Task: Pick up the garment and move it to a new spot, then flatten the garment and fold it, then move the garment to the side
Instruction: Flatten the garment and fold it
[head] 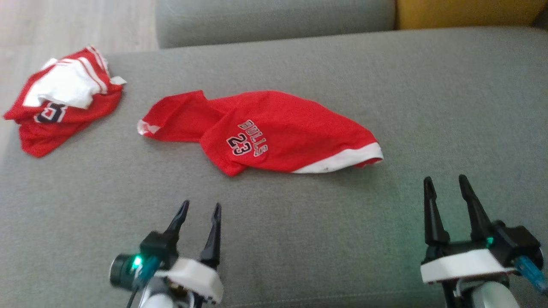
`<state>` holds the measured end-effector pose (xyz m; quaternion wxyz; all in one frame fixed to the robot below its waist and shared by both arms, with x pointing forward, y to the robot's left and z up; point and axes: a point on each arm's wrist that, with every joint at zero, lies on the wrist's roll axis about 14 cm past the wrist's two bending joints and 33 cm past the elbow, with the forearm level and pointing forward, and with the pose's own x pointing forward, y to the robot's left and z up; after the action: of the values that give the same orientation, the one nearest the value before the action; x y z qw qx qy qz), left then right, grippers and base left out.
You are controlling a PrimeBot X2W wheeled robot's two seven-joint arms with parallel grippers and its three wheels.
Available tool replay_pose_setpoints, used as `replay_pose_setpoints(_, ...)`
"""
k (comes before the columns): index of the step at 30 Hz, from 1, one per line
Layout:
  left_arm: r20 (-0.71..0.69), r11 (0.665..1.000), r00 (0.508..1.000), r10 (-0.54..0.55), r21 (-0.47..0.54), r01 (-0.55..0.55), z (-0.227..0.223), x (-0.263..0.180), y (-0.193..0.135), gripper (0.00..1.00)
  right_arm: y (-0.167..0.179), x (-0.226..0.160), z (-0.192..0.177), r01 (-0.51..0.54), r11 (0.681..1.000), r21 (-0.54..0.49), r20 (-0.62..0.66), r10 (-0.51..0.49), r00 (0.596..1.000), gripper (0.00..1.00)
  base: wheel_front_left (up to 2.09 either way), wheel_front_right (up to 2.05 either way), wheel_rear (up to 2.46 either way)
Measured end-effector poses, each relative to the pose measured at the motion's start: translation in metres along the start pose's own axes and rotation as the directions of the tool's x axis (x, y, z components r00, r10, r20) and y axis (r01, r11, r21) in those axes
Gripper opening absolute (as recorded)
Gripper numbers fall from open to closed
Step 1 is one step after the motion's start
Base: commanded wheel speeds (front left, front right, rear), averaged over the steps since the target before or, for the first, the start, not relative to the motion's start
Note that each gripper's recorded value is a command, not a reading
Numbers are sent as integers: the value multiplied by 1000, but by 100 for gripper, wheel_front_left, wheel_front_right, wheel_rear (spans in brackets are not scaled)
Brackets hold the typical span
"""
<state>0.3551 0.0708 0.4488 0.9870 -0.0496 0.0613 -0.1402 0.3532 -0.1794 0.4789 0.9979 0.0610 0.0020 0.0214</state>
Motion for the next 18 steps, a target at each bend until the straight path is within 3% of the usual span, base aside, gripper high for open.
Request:
replay_pose_setpoints(8,-102,993,989,-111,16,113,-27,59,-19,100,-8,18,0,22,1000,-4,0,-22,1000,100,0,0,0)
replay_pose_setpoints(13,-197,993,974,-113,1,116,-58,82,-18,100,-25,19,-8,73,997,-10,-28,-73,997,100,0,0,0)
replay_pose_setpoints(18,-202,993,972,-121,-27,118,-63,100,-22,100,-36,16,-15,108,994,-16,-50,-109,993,100,0,0,0)
